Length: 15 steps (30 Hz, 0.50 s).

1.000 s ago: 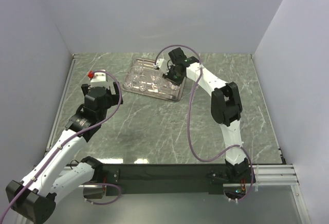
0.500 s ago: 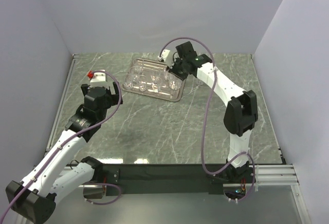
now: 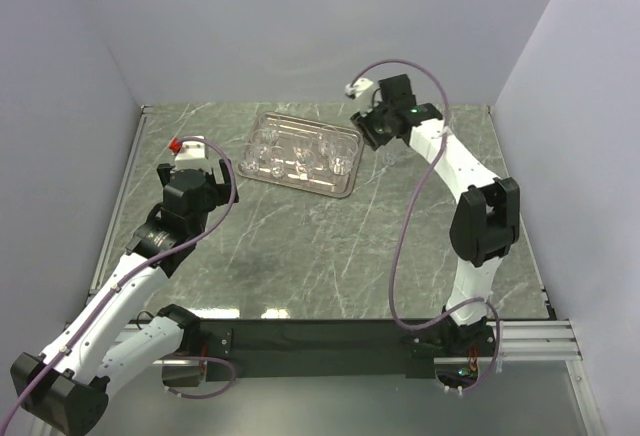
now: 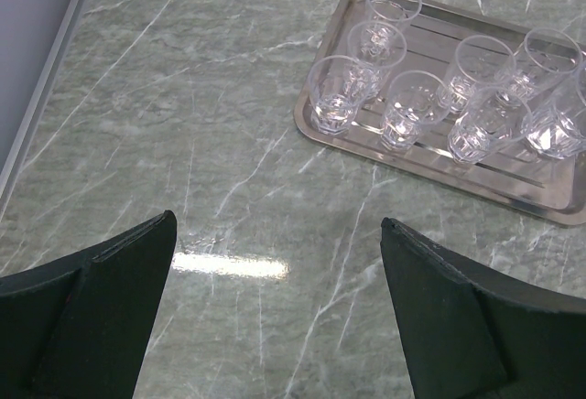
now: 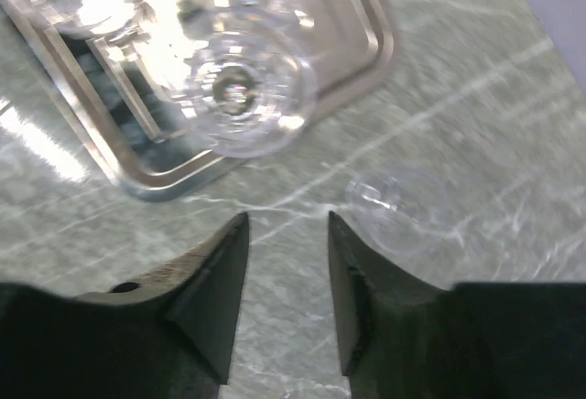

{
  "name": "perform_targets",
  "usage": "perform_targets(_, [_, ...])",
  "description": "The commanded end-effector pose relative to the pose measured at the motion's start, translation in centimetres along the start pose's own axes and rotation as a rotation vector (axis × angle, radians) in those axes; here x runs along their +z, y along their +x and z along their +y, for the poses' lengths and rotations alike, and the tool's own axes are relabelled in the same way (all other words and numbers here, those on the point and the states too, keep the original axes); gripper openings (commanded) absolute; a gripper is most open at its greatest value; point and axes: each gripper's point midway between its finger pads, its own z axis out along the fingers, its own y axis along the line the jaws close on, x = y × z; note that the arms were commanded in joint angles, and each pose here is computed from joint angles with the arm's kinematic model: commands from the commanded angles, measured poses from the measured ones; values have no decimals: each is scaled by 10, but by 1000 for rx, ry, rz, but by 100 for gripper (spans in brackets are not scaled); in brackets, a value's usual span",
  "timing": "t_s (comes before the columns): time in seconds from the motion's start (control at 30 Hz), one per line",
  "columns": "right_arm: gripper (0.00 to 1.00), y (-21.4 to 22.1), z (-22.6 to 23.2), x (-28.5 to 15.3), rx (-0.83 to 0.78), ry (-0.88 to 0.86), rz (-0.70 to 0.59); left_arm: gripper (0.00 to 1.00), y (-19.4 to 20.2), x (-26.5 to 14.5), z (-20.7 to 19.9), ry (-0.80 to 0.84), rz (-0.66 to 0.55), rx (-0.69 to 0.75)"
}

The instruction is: Place the glasses into the tray

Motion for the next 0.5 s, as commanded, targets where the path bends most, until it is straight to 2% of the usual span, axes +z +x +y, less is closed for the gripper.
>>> perform_targets(0.0, [49, 1, -39, -2, 195, 74, -61, 99, -9, -1, 0, 3, -35, -10])
perform_targets(0.23, [74, 34, -101, 10, 515, 250, -71, 99, -8, 0, 0, 4, -31, -8])
perform_targets(0.33, [75, 46, -110, 19, 607, 291, -60, 100, -8, 1, -1, 5, -29, -7])
perform_targets(0.47, [73, 56, -114, 28, 650, 308, -44, 99, -6, 2, 0, 2, -24, -3])
